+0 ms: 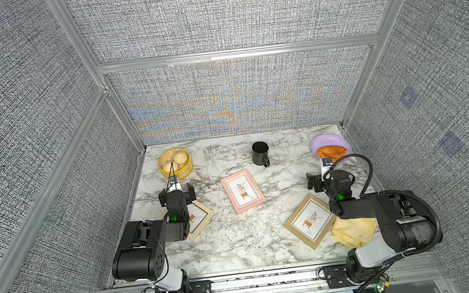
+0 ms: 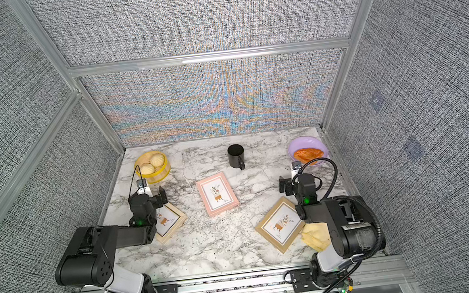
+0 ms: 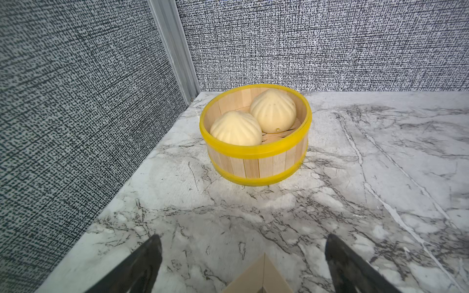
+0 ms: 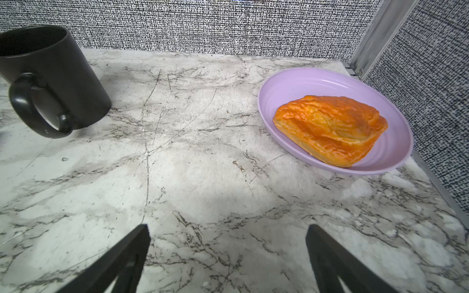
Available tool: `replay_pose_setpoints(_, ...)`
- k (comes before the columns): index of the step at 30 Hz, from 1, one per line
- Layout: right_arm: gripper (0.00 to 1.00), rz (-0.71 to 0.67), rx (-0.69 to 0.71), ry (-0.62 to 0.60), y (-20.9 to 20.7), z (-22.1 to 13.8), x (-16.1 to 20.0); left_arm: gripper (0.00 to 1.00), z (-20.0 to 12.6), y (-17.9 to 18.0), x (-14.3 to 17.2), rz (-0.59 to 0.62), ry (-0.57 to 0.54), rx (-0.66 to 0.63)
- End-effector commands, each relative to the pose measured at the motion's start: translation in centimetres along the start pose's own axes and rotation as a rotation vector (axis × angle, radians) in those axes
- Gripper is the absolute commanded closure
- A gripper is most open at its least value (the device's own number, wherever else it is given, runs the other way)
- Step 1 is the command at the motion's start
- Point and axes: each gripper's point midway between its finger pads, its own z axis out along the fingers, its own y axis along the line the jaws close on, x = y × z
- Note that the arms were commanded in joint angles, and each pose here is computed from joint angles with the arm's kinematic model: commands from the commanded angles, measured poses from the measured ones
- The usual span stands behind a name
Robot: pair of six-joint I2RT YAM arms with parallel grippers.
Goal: Wipe the picture frame with a cloth
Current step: Pick up the cleaning item at the center of the board.
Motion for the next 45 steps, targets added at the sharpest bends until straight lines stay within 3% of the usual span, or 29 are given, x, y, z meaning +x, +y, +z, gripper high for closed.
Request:
replay_pose_setpoints(1, 0.01, -0.003, 0.006, -0.003, -0.1, 0.0, -0.1, 0.00, 0.1, 0.0, -0.3, 0.000, -0.006, 0.004)
replay_pose_setpoints(8, 0.01, -0.003, -0.012, -0.018, 0.2, 0.0, -0.6, 0.02, 0.0, 0.0, -0.4, -0.002, -0.011, 0.003)
replay_pose_setpoints(10, 0.01, -0.029, -0.051, 0.043, 0.9, -0.3, -1.8, 0.06, -0.5, 0.5, -0.8, -0.002, -0.007, -0.035)
replay_pose_setpoints(11, 0.01, -0.032, -0.049, 0.091, 0.8, -0.5, -3.1, 0.06, -0.9, -0.1, -0.8, 0.031, 0.001, 0.006)
replay_pose_setpoints(14, 0.01, 0.002, 0.056, 0.215, -0.8, -1.3, -6.0, 0.07, -1.3, -0.2, -1.1, 0.023, -0.025, -0.008)
replay_pose_setpoints(19, 0.01, 0.008, 0.082, 0.314, -1.1, -3.7, -6.9, 0.06, -0.8, -0.5, -1.7, 0.045, -0.035, -0.014)
replay_pose_setpoints(22, 0.01, 0.087, 0.076, 0.316, -0.8, -5.7, -6.5, 0.06, -1.1, -1.2, -4.1, 0.103, 0.076, 0.016)
replay_pose_setpoints(25, 0.01, 0.160, 0.041, 0.341, 0.1, -7.3, -5.6, 0.05, -2.0, -1.5, -7.2, 0.082, 0.005, 0.050)
replay_pose_setpoints(30, 0.01, 0.249, 0.057, 0.494, 0.6, -9.4, -3.4, 0.05, -3.0, -2.5, -9.6, 0.080, 0.098, 0.133)
replay_pose_setpoints(35, 0.01, 0.352, 0.134, 0.714, 0.7, -12.3, -0.9, 0.06, -3.5, -3.4, -10.6, 0.023, 0.203, 0.183)
replay_pose_setpoints(40, 0.01, 0.480, 0.333, 0.927, -0.6, -18.2, 1.4, 0.06, -4.9, -5.5, -10.7, -0.072, 0.283, 0.302)
replay_pose_setpoints(45, 0.01, 0.579, 0.415, 0.989, -1.7, -21.9, 1.8, 0.06, -6.3, -6.8, -9.9, -0.123, 0.370, 0.337)
